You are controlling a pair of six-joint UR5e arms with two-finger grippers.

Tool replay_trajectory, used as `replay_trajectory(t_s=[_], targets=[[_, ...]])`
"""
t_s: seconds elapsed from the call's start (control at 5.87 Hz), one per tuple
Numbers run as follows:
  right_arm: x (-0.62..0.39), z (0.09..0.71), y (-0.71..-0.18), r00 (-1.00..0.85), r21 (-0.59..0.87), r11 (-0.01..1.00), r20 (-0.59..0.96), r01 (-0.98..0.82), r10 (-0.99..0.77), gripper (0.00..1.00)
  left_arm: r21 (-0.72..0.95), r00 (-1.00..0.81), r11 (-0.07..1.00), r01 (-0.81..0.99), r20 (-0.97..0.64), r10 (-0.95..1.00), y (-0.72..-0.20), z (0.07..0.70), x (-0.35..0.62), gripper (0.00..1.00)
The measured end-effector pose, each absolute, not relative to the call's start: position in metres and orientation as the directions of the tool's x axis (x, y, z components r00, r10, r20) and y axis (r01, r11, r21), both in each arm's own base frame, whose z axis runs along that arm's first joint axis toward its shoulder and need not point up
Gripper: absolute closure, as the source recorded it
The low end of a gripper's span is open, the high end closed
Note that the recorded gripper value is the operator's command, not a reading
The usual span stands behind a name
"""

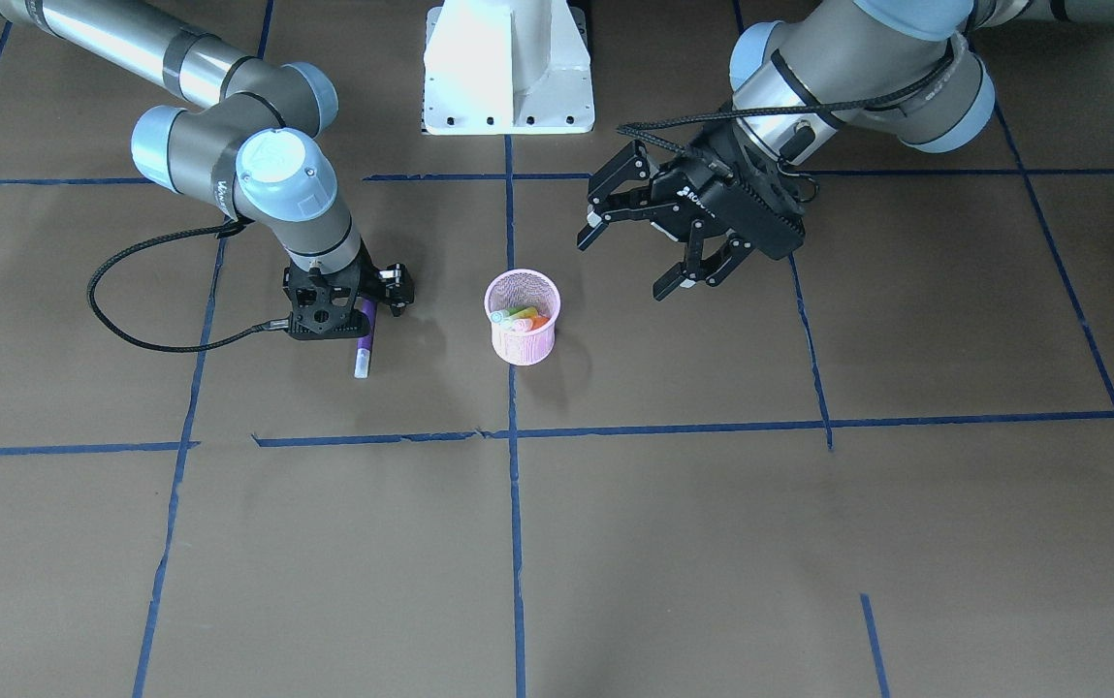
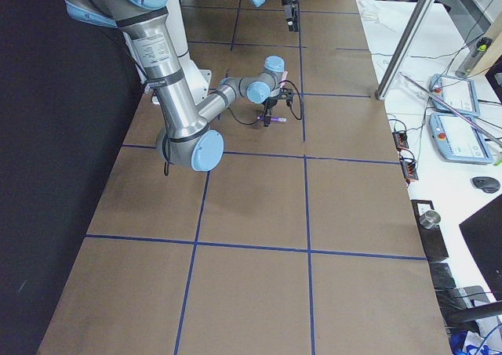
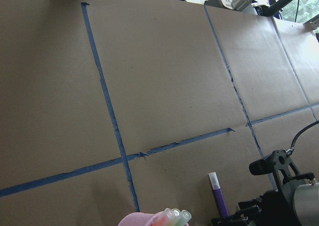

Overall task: Collect pens into pen holder
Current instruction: 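Open the left gripper and withdraw it away from the cup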

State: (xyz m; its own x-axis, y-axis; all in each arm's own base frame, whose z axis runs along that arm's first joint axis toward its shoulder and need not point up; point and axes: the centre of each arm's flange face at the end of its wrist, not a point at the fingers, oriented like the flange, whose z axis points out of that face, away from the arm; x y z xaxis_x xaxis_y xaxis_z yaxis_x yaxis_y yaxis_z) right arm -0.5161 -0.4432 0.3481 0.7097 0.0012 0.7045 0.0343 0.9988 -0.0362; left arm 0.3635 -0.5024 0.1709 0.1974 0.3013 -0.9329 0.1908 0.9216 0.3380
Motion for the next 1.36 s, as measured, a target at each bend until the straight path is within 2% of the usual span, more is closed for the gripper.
replay_trajectory(t_s=[1.02,1.36], targets=[[-0.5155,0.3404,-0.4448,0.702,-0.030,0.999,0.712,0.034,-0.003,0.66,0.338,0.197,0.922,0.191,-0.933,0.301,-0.5026,0.1710,0.3631,0.00],[-0.5140,0.3394,-0.4460,0.699,-0.033,0.999,0.715,0.034,0.000,0.88,0.338,0.198,0.921,0.193,-0.933,0.301,-0.5037,0.1709,0.3616,0.00]])
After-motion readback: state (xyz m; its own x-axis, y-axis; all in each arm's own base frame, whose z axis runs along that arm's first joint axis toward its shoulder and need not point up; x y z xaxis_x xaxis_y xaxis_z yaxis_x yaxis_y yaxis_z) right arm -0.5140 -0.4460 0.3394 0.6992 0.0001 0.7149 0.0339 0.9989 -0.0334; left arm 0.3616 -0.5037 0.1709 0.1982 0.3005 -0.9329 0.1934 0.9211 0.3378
